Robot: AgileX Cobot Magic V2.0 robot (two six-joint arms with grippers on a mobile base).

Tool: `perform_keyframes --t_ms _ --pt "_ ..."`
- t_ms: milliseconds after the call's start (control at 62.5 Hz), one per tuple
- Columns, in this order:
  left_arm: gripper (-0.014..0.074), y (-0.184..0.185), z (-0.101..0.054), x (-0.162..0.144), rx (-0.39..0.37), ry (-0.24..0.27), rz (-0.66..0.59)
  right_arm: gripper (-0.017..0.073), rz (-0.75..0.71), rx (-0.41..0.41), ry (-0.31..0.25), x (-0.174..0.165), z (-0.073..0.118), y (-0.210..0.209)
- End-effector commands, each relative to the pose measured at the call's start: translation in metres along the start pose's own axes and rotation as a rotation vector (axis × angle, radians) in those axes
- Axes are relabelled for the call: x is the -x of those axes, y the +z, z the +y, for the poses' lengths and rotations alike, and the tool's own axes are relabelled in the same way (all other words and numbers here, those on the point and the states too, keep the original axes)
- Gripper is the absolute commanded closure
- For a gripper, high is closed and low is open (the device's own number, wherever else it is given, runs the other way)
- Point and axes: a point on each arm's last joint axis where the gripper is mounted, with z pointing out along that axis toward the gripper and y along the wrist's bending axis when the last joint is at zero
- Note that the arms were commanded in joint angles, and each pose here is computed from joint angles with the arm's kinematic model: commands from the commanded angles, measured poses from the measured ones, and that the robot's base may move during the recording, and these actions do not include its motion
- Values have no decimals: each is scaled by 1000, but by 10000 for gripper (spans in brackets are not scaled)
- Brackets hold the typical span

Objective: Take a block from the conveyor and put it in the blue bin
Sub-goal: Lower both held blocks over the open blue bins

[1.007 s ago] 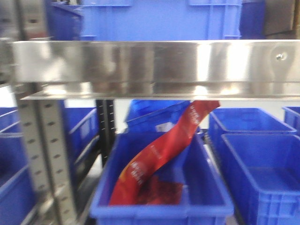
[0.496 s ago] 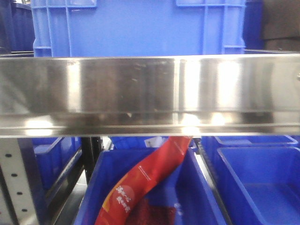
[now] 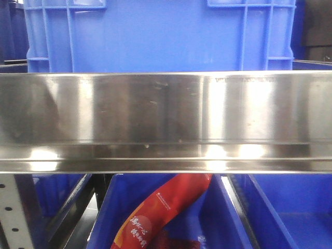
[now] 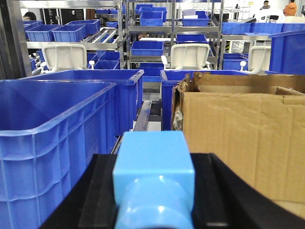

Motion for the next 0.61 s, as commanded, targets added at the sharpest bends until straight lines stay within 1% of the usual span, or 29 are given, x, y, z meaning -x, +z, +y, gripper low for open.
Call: perform_keyframes --t_ms 0,176,336,480,592 --pt "705 -1 0 3 -5 -10 -26 721 -24 -3 -9 4 0 -2" --pt "705 -1 0 3 -5 -10 -26 721 -28 -4 -9 4 0 -2" --pt "705 -1 0 3 -5 -10 -26 721 -127 -18 -9 13 -1 -2" --pt "705 -1 0 2 -5 -10 -26 721 -129 -18 -9 14 -1 -2" --pt "705 -1 0 6 2 -11 -62 721 -136 -19 -9 14 -2 -2"
